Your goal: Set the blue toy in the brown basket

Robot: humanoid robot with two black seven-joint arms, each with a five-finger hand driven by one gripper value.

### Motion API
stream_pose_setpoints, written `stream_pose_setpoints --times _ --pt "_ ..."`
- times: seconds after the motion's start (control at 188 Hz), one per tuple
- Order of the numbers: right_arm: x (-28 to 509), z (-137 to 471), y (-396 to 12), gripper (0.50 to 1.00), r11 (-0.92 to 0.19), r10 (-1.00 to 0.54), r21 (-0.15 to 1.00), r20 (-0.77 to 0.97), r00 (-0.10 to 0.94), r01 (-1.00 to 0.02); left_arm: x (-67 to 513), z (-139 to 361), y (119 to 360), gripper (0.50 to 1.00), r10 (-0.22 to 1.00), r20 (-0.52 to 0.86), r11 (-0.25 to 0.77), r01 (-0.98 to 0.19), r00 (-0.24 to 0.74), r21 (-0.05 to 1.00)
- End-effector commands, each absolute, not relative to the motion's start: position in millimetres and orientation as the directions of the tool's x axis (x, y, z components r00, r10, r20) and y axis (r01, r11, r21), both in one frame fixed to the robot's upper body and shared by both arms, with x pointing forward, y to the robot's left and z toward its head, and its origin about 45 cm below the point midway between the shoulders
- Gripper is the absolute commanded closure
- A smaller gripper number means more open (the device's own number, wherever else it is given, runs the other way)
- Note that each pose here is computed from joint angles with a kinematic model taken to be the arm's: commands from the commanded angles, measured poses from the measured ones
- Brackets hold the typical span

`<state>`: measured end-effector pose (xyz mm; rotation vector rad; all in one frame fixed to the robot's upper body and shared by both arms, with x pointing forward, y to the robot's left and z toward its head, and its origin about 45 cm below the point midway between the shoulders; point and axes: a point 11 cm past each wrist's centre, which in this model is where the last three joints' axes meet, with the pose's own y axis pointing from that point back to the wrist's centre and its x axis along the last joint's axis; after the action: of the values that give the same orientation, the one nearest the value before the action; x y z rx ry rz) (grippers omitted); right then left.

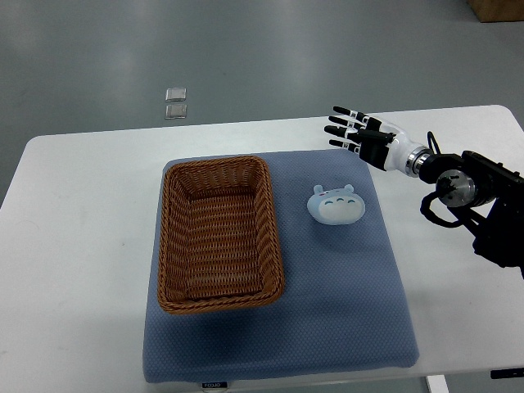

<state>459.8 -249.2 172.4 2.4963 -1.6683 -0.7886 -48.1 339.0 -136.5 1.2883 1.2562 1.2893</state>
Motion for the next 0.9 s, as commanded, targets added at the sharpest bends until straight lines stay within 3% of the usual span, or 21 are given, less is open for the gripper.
stream_pose_setpoints --times 0.0,0.304,0.506,0.714,0.896 --pt "459.9 172.6 -249.5 0.581 -0.421 -0.874 0.303 -0.386 0.294 -0.855 -48.2 -136.5 338.5 0.500 0.994 0.087 -0.083 0.063 -0.059 0.995" --pt "459.4 173.6 -247.6 0.581 -0.435 -0.869 0.298 -0.387 0.309 -0.850 -47.8 -136.5 338.5 0.500 0.994 0.087 -0.083 0.060 -0.062 0.995" --pt "455.4 179.5 -246.0 0.583 -0.519 -0.844 0.286 -0.321 0.430 -0.805 -47.8 -136.1 342.2 0.500 0.994 0.097 -0.094 0.063 -0.057 0.994" --pt "448.6 180.8 -247.3 0.585 -0.590 -0.792 0.297 -0.034 0.610 -0.751 -47.6 -136.3 340.6 0.500 0.994 0.093 -0.089 0.062 -0.058 0.994" --pt "442.6 191.6 -244.4 0.587 -0.654 -0.643 0.302 0.260 0.720 -0.694 -47.8 -136.1 342.2 0.500 0.994 0.097 -0.094 0.063 -0.057 0.994"
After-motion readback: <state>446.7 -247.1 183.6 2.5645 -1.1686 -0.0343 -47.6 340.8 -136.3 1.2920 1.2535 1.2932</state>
